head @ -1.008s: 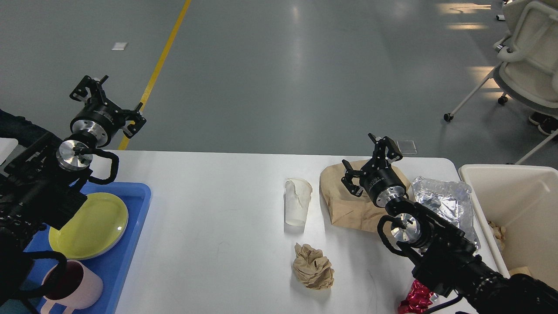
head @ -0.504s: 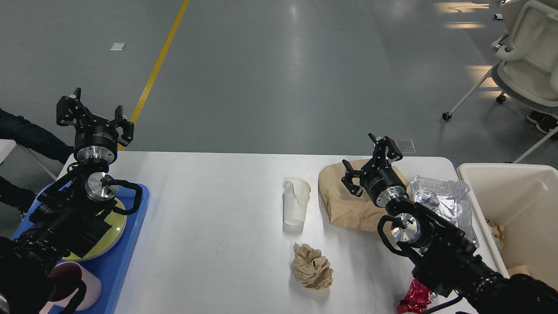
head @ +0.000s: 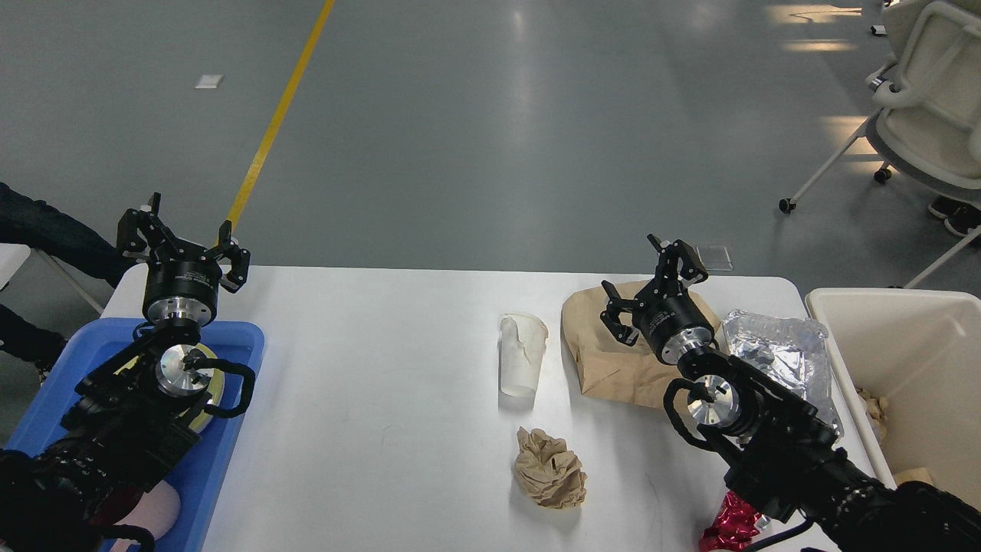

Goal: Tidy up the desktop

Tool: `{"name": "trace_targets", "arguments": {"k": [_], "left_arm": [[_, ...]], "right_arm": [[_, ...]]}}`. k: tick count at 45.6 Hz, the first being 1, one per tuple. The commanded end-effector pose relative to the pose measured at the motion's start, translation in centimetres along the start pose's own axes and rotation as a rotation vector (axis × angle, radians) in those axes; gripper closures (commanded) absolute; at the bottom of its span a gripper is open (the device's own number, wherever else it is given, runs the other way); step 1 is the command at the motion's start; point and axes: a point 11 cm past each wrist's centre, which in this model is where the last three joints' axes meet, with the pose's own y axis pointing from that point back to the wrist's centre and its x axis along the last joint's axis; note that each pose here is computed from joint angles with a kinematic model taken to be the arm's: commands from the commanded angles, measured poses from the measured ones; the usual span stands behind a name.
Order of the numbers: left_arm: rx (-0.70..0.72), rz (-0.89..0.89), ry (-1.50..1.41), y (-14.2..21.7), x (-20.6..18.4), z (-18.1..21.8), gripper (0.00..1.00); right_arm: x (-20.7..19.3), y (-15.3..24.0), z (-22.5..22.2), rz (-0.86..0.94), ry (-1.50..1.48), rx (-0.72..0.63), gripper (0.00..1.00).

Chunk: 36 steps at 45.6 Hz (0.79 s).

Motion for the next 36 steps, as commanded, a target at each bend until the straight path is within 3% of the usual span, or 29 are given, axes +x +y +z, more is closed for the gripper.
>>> {"name": "trace_targets", "arguments": {"k": [1,36], "left_arm": [[0.002,-0.007,0.006,0.1,0.01,-0.09,0.04],[0.002,-0.009,0.007,0.1,-0.04,-0.11,0.04]], "right_arm": [[0.02,0.0,0.0,0.001,0.0,0.0,0.0],[0.02,0.0,0.0,0.001,0.0,0.0,0.0]]}}
